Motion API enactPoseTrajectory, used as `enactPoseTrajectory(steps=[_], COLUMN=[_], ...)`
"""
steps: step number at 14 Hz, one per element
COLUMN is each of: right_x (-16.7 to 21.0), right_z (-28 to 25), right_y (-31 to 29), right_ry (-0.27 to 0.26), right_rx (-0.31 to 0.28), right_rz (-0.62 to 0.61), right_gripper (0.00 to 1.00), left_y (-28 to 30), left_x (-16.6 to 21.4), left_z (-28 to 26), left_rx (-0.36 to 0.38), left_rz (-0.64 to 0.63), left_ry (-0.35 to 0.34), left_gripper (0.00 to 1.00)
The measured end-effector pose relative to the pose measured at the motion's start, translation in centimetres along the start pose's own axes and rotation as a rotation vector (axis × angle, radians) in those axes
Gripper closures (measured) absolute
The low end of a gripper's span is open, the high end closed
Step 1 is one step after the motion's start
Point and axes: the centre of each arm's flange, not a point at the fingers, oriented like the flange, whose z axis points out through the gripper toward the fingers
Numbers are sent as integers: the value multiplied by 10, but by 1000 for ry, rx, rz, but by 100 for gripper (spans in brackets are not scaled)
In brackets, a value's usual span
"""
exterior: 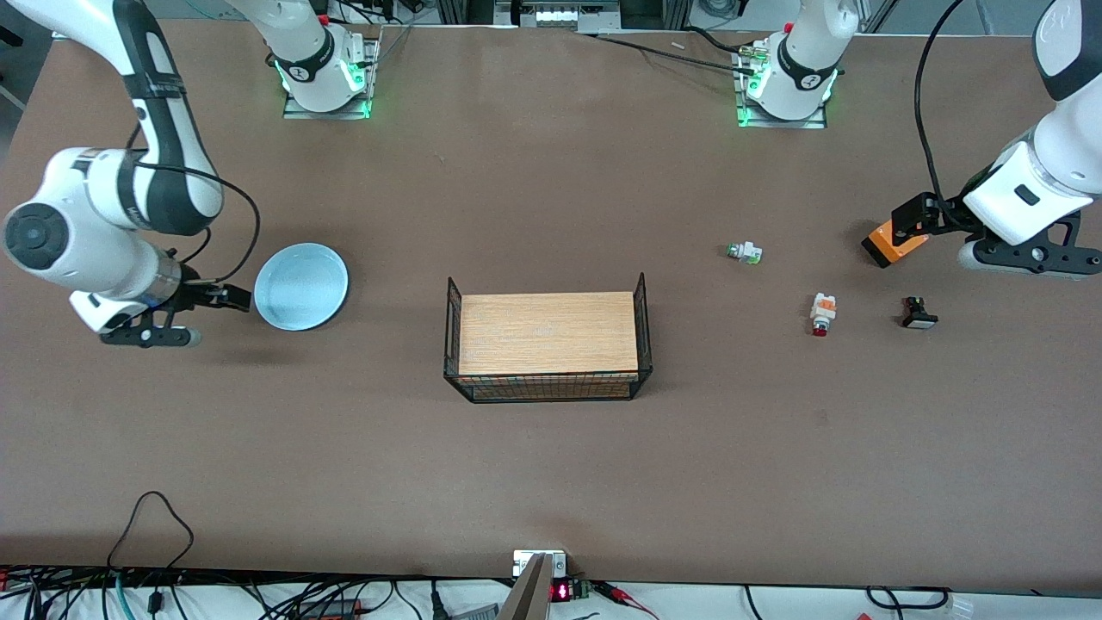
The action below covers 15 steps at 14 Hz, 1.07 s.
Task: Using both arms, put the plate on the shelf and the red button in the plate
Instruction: 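Move the right gripper down to the rim of the light blue plate, then close the right gripper on the plate rim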
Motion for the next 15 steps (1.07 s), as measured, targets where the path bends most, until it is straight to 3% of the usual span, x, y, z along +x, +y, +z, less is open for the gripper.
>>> enactPoseTrajectory(steps=[4, 15], right_x=[-32, -46], right_z=[46, 100], right_y=[6, 7], right_ry=[-30, -135], right_rx=[5, -1], right_rz=[12, 14], right_gripper=[0, 0], left_y=[0, 0], left_x=[0, 0], left_z=[0, 0], left_rx=[0, 0], left_rz=[0, 0], left_ry=[0, -1], left_gripper=[0, 0])
